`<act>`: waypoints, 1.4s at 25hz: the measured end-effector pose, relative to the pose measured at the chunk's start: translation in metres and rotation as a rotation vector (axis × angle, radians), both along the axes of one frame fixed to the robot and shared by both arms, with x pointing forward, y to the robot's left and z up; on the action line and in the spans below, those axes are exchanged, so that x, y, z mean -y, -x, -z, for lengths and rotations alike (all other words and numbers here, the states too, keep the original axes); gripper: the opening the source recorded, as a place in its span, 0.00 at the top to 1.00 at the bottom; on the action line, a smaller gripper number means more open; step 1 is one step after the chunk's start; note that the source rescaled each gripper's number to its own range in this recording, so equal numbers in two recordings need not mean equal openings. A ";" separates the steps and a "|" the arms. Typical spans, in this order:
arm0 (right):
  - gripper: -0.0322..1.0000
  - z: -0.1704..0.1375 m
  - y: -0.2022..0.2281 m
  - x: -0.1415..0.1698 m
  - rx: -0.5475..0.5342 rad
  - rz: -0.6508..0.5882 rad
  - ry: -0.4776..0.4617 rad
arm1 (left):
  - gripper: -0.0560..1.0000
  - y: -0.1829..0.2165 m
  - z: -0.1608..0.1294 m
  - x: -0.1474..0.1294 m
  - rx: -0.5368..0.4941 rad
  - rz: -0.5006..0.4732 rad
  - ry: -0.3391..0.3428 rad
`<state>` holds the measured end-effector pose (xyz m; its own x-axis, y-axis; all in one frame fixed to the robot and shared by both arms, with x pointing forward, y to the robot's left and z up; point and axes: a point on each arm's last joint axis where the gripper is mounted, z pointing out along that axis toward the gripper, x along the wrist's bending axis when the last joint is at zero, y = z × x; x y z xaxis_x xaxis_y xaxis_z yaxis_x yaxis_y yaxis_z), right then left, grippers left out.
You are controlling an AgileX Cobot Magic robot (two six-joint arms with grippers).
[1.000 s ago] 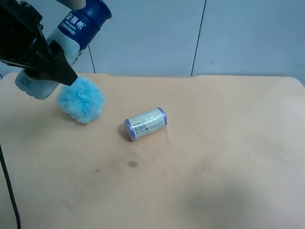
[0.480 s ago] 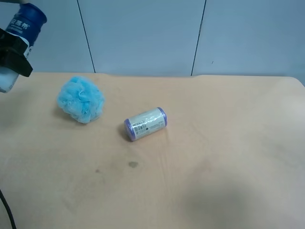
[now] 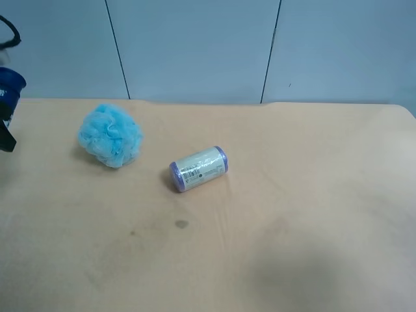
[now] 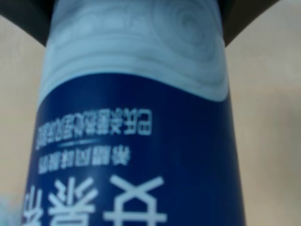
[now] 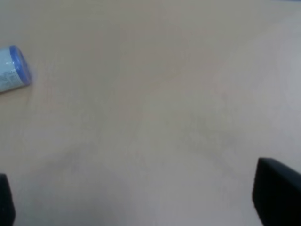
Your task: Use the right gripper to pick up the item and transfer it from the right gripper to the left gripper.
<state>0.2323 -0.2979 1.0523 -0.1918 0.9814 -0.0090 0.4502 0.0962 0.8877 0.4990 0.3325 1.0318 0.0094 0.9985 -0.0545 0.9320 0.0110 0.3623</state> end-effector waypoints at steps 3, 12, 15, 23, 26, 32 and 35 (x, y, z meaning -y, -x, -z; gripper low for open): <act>0.00 0.000 0.000 0.000 0.000 0.000 0.000 | 0.95 0.002 0.025 0.000 -0.058 -0.011 0.017; 0.00 0.000 0.000 0.000 0.000 0.000 0.000 | 0.95 -0.012 0.063 0.000 -0.125 -0.044 0.057; 0.00 0.000 0.000 0.000 0.000 0.000 0.000 | 0.95 -0.017 0.072 -0.001 -0.130 -0.051 0.058; 0.00 0.000 0.000 0.000 0.000 0.000 0.000 | 0.95 -0.030 0.094 -0.004 -0.115 -0.071 0.050; 0.00 0.000 0.000 0.000 0.000 0.000 0.000 | 0.95 -0.033 0.098 -0.005 -0.099 -0.078 0.046; 0.00 0.000 0.000 0.000 0.000 0.000 0.000 | 0.95 -0.036 0.104 -0.007 -0.090 -0.086 0.041; 0.00 0.000 0.000 0.000 0.000 0.000 0.000 | 0.95 -0.037 0.108 -0.007 -0.097 -0.087 0.041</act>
